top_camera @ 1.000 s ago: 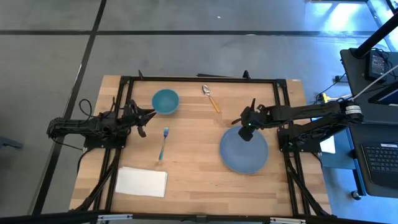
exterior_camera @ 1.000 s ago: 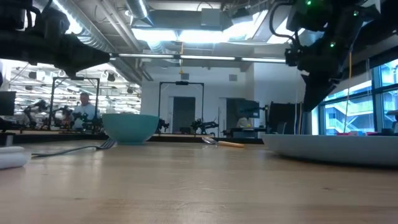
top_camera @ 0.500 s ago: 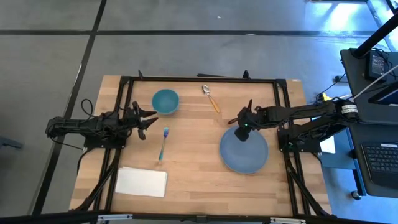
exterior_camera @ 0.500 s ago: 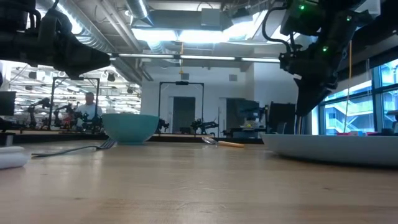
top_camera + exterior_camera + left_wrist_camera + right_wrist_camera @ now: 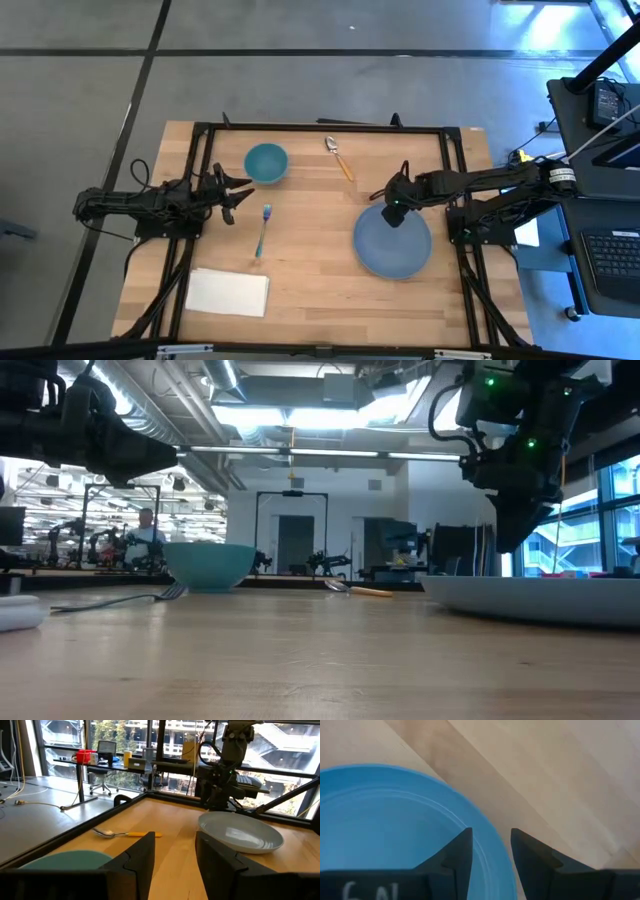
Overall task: Set table place
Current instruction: Move the plate to the center of the table
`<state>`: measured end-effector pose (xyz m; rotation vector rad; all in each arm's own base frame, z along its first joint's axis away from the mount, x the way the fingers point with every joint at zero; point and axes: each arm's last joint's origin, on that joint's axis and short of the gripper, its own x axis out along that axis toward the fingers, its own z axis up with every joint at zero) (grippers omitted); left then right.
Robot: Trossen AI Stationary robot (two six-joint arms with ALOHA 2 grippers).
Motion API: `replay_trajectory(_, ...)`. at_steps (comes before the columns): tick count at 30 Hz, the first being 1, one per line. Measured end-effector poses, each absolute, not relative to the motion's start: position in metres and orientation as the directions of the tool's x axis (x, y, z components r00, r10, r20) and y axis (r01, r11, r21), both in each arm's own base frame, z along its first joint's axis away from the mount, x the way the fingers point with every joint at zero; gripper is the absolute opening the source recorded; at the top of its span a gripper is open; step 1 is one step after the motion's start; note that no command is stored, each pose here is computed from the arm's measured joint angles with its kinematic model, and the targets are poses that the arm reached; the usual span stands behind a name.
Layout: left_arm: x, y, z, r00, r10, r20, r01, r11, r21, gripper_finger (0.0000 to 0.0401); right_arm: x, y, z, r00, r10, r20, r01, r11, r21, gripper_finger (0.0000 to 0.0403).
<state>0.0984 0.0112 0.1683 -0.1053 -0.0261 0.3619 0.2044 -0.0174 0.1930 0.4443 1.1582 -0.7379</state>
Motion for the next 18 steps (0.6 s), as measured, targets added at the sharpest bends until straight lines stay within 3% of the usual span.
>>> replay_trajectory(3, 0.0984, 0.0112, 0.1683, 0.935, 0.354, 0.007, -0.352, 0.930, -0.108, 0.0135, 0.2045, -0.0182, 0.1930, 0.210, -0.288, -0.934, 0.763, 0.646, -0.027, 0.0138)
replay_trajectory(18, 0.0984, 0.0112, 0.1683, 0.935, 0.354, 0.007, -0.351, 0.930, -0.108, 0.0135, 0.2020, -0.0172, 0.1922, 0.189, -0.249, -0.950, 0.705, 0.707, -0.045, 0.0138)
